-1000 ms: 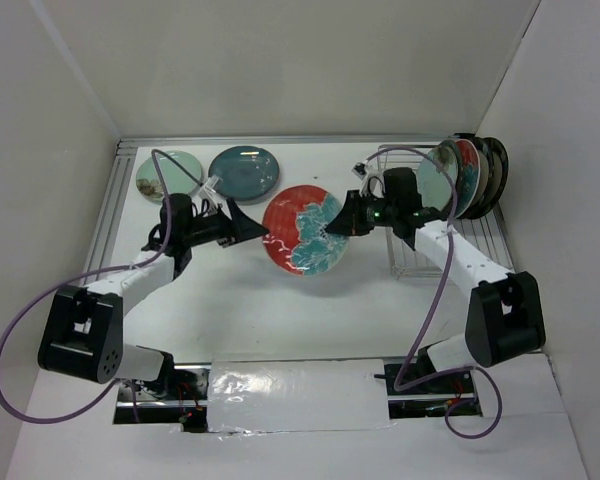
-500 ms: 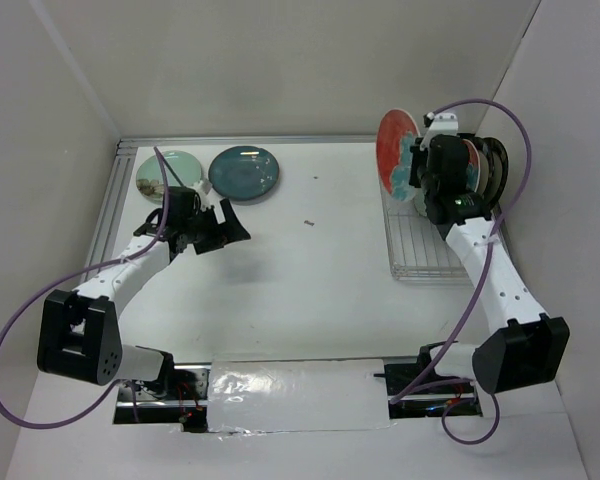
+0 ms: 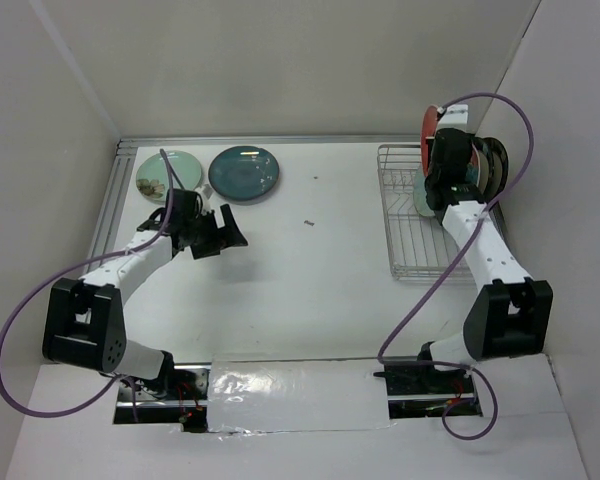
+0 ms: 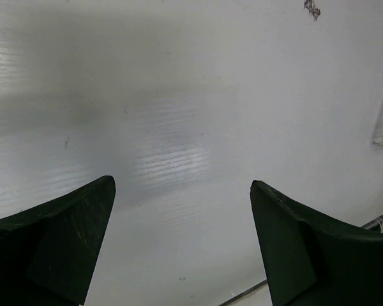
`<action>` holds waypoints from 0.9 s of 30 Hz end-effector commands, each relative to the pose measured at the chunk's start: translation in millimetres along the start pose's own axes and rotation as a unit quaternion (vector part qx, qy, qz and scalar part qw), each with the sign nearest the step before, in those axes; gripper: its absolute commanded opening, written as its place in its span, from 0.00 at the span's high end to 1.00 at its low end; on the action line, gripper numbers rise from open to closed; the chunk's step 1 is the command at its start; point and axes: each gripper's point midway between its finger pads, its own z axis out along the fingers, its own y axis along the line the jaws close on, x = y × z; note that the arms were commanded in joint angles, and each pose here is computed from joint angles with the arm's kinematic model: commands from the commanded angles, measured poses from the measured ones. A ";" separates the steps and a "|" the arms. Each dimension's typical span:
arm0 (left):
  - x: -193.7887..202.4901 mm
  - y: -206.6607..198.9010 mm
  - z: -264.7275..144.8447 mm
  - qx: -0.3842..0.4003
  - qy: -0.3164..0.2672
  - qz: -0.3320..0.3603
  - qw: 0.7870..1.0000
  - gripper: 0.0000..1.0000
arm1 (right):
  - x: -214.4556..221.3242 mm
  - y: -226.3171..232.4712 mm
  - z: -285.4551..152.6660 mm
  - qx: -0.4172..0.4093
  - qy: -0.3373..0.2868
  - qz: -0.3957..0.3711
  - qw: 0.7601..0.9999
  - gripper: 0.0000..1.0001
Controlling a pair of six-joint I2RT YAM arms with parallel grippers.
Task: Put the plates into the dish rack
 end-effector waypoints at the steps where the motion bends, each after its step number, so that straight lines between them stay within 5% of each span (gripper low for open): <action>1: -20.3 -6.9 -2.8 0.015 -0.020 0.015 1.000 0.00 | -61.3 -20.4 3.9 0.029 -0.113 0.070 0.991 1.00; 14: -25.6 0.5 2.6 0.033 -0.015 -0.024 0.999 0.00 | 20.4 19.1 41.6 -0.040 -0.009 0.089 0.995 1.00; 18: -29.7 -0.3 7.4 0.049 -0.012 -0.057 0.997 0.00 | 40.2 29.7 45.2 -0.052 0.020 0.100 0.993 0.83; 22: -42.9 -5.3 9.3 0.053 -0.027 -0.071 0.996 0.00 | 37.6 32.5 47.2 -0.056 0.018 0.108 0.992 0.55; 27: -65.8 -6.9 20.2 0.058 -0.048 -0.094 0.993 0.00 | 21.6 30.1 46.5 -0.052 0.018 0.091 0.994 0.39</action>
